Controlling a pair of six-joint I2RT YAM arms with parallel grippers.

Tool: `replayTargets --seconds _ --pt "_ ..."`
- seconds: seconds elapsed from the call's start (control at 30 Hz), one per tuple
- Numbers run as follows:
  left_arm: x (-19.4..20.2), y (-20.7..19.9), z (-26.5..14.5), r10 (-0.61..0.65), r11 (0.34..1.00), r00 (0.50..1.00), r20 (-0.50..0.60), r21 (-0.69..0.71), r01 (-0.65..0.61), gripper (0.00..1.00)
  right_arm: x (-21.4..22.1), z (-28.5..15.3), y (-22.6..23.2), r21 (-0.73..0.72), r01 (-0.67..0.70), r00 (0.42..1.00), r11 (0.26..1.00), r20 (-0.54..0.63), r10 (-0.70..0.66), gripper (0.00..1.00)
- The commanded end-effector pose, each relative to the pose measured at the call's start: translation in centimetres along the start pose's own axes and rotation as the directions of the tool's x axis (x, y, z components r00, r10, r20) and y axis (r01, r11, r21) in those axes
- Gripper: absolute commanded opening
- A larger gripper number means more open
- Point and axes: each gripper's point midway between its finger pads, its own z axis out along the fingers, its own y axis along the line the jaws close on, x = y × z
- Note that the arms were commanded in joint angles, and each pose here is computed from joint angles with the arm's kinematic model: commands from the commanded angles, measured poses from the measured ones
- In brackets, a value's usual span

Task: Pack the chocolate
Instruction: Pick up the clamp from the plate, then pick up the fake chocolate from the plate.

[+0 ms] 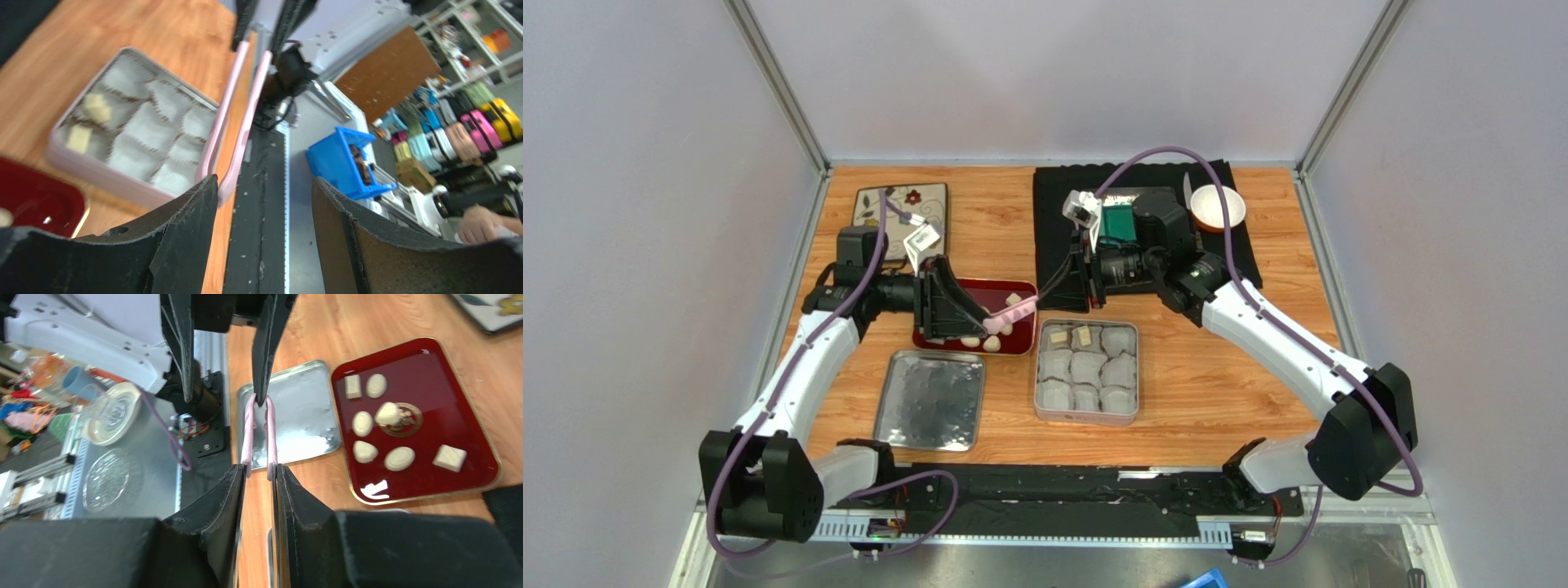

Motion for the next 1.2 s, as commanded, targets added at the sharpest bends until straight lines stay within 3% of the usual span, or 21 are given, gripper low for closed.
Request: replayTargets --seconds 0.0,0.17,0.3,0.47,0.57,0.63,0.9,1.17 --pt "-1.6 4.3 -1.8 -0.004 0.964 1.0 -0.014 -0.266 0.0 0.66 -1.5 -1.0 -1.6 0.153 0.021 0.999 0.988 0.045 -0.028 0.0" --pt "1.1 9.5 -4.6 -0.089 0.857 0.988 -0.128 -0.516 0.01 0.67 -1.3 -0.6 -5.5 0.317 -0.041 0.998 0.947 0.062 0.022 0.0" --pt "1.9 11.7 -7.6 -0.077 0.782 0.991 -0.108 -0.623 -0.007 0.67 -1.1 -0.6 -7.8 0.429 -0.066 0.997 0.901 0.07 0.04 0.0" --pt "3.0 15.3 -12.0 -0.074 0.604 0.992 -0.098 -0.796 -0.034 0.7 -0.8 0.0 -10.3 0.562 -0.084 0.996 0.823 0.078 0.049 0.0" --pt "4.4 17.3 -14.0 -0.098 0.512 0.988 -0.122 -0.857 -0.055 0.7 -0.3 0.9 -12.5 0.692 -0.07 0.997 0.718 0.058 0.04 0.0" --pt "5.1 18.0 -14.7 -0.122 0.488 0.984 -0.13 -0.871 -0.055 0.7 1.1 1.8 -14.0 0.758 -0.054 0.998 0.65 0.018 0.062 0.0" --pt "6.4 19.2 -16.2 -0.195 0.506 0.979 -0.06 -0.861 0.047 0.67 2.3 4.5 -15.9 0.877 -0.016 0.997 0.48 -0.024 0.077 0.0" --pt "7.5 19.4 -16.3 -0.209 0.532 0.976 -0.055 -0.844 0.066 0.66 2.1 5.2 -16.1 0.892 -0.012 0.997 0.452 -0.025 0.076 0.0"
